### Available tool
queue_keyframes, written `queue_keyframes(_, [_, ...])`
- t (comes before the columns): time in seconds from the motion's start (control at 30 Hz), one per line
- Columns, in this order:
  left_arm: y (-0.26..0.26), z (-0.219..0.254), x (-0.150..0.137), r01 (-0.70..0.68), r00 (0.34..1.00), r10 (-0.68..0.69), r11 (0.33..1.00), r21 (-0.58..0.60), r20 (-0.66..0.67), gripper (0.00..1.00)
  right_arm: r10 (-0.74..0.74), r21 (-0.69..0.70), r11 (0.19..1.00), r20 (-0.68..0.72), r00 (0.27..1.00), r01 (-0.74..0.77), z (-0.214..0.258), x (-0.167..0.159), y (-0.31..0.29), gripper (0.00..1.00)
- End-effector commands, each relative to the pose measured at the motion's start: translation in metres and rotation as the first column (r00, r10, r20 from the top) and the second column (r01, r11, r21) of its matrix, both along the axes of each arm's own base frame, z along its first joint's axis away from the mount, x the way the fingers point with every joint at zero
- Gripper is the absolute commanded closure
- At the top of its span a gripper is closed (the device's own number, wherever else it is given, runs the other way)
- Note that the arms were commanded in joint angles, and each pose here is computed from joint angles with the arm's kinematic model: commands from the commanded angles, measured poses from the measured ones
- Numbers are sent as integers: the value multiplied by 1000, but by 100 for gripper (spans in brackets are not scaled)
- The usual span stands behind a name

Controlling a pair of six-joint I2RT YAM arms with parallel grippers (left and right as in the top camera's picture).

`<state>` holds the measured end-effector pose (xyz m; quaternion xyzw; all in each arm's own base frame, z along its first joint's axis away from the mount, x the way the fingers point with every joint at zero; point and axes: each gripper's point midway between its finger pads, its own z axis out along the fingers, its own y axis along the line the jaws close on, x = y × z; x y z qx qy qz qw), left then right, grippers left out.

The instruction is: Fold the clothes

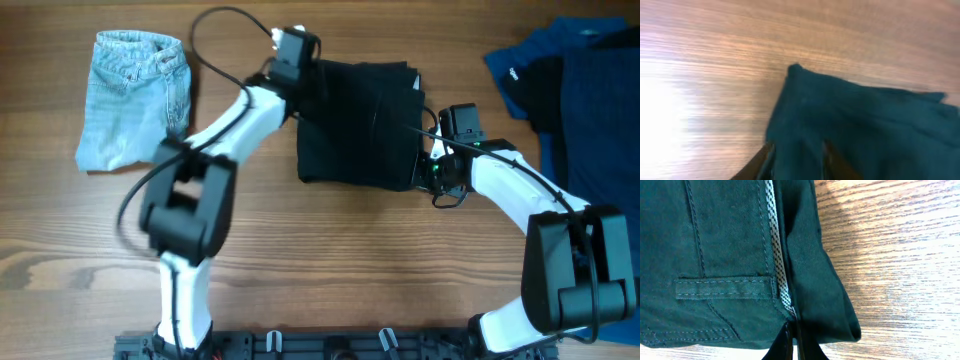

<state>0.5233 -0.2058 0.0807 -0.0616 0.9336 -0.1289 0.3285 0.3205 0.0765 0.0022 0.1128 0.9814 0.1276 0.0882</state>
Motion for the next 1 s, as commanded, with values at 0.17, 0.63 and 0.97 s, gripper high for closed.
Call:
queue_keyframes(0.17, [9,12,-109,91,909,-112,993,-70,-402,73,-33,-79,996,-34,999,30,-15,-8,-15,95])
queue_keyframes(0.63, [10,-58,-190,96,730,-179,982,-161,-660,81,-34,-79,996,-34,999,31,-15,-8,-15,94])
queue_keyframes(0.97, [15,-74,-173,105,797,-153,988,-115,-584,44,-33,-79,996,-34,999,30,-15,-8,-15,89])
